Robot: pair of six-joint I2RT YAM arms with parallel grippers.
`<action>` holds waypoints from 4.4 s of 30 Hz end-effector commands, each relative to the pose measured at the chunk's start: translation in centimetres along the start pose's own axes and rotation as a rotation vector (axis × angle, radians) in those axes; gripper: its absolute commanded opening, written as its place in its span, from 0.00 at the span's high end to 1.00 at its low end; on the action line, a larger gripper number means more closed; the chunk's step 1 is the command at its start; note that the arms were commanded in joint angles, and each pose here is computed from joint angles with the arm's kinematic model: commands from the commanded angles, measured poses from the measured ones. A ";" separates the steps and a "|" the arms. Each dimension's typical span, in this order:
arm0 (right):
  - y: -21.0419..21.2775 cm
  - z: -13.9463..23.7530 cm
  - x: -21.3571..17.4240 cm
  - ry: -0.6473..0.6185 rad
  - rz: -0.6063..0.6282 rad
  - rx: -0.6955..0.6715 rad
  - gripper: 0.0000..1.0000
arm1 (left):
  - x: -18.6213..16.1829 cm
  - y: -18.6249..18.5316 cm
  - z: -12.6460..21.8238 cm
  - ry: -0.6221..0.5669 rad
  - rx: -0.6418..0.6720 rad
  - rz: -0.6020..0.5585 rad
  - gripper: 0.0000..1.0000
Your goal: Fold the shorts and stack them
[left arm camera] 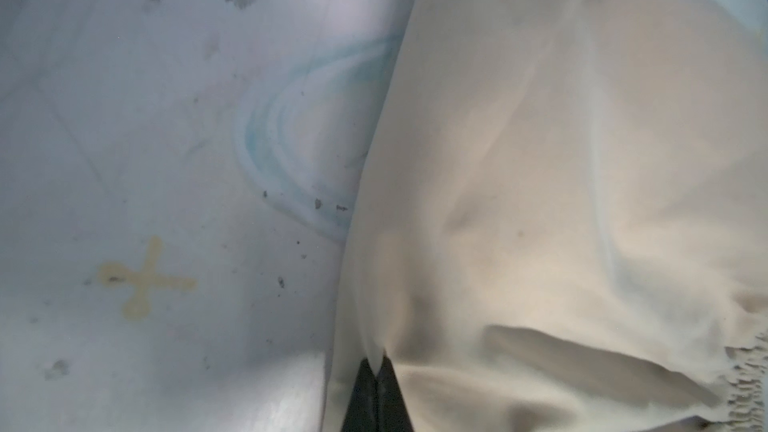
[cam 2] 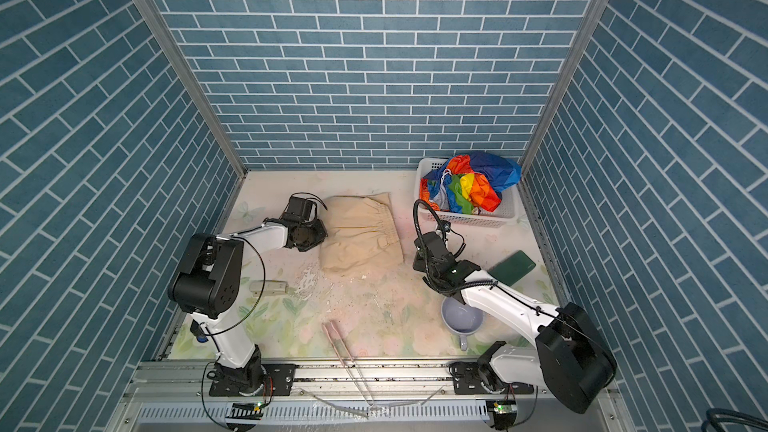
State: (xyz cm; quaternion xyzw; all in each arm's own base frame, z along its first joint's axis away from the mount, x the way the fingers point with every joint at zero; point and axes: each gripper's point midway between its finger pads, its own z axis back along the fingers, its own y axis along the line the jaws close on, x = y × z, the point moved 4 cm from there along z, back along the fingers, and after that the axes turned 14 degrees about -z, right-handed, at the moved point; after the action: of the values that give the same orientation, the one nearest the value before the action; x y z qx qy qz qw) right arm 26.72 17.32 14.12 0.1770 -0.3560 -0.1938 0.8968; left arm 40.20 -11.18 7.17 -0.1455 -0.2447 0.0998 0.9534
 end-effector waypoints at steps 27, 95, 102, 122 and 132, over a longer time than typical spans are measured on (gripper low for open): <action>-1.5 -3.0 0.3 0.015 0.055 -0.093 1.00 | 17.7 18.2 2.9 -0.008 0.423 0.132 1.00; -3.2 -3.8 21.8 0.020 0.049 -0.084 0.09 | -6.0 -4.7 18.4 -0.121 -0.118 -0.260 0.34; -4.4 -8.2 22.0 0.034 0.031 -0.144 0.09 | -4.0 -1.7 20.6 -0.157 -0.020 -0.235 0.30; -3.5 -8.6 23.9 -0.078 0.032 -0.116 1.00 | -5.5 5.0 21.2 -0.151 -0.002 -0.023 0.28; 3.4 0.9 26.2 -0.306 0.240 -0.073 1.00 | -7.6 5.3 20.7 -0.124 -0.048 0.004 0.28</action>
State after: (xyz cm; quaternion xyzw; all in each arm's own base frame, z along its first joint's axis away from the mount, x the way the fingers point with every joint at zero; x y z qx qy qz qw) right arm 45.77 6.01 26.17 0.1013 -0.4380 -0.1752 0.8759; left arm 23.37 -3.34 19.45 -0.1508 -0.3078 0.1043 0.9336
